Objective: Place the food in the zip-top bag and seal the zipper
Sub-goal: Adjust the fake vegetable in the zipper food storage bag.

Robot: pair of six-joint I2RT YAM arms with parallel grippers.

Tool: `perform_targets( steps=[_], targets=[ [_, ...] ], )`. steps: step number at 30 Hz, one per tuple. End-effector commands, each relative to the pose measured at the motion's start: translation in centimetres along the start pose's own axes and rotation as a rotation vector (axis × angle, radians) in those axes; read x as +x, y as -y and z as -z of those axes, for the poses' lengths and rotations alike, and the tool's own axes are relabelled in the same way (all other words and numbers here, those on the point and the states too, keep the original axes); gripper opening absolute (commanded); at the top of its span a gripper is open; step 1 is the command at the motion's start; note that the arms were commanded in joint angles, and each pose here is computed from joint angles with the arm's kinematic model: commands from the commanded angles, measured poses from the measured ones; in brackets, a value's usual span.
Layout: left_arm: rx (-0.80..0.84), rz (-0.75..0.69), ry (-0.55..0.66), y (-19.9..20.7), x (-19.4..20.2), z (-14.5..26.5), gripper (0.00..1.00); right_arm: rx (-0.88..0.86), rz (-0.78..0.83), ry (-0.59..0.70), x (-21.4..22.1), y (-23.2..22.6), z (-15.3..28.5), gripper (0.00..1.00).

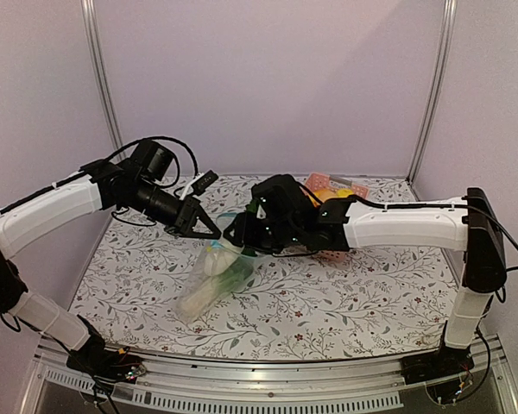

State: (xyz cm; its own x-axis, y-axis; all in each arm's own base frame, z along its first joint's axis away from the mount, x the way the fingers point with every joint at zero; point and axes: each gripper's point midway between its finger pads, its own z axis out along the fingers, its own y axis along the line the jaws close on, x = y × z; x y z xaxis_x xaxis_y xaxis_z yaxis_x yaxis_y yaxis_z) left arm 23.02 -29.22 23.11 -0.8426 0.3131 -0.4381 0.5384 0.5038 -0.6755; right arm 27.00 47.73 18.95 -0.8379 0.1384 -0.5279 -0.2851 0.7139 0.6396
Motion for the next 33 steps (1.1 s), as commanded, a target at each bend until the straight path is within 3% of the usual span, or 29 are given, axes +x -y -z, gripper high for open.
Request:
perform_targets(
  steps=[1, 4, 8, 13, 18, 30, 33],
  targets=[
    [-0.001, -0.013, 0.039, -0.1, -0.5, 0.7, 0.00, -0.072, -0.050, -0.064, 1.8, -1.7, -1.1, 0.44],
    [-0.001, -0.015, 0.041, 0.0, -0.6, 0.8, 0.00, -0.092, -0.066, -0.126, 3.4, -1.8, -1.7, 0.45],
    [-0.004, -0.015, 0.041, -0.1, -0.6, 0.8, 0.00, -0.091, -0.068, -0.154, 4.2, -1.5, -1.7, 0.54],
    [-0.005, -0.017, 0.045, 0.0, -0.6, 0.9, 0.00, -0.060, -0.044, -0.111, 3.2, -1.0, -0.1, 0.71],
    [-0.006, -0.016, 0.045, -0.1, -0.6, 1.0, 0.00, 0.023, 0.021, -0.040, 1.3, 0.0, 2.6, 0.80],
    [-0.007, -0.012, 0.046, -0.1, -0.6, 1.1, 0.00, 0.272, 0.209, 0.141, -3.5, 3.7, 9.8, 0.82],
    [-0.006, -0.012, 0.047, -0.1, -0.6, 1.1, 0.00, 0.257, 0.207, 0.103, -3.7, 3.9, 9.2, 0.74]
  ],
)
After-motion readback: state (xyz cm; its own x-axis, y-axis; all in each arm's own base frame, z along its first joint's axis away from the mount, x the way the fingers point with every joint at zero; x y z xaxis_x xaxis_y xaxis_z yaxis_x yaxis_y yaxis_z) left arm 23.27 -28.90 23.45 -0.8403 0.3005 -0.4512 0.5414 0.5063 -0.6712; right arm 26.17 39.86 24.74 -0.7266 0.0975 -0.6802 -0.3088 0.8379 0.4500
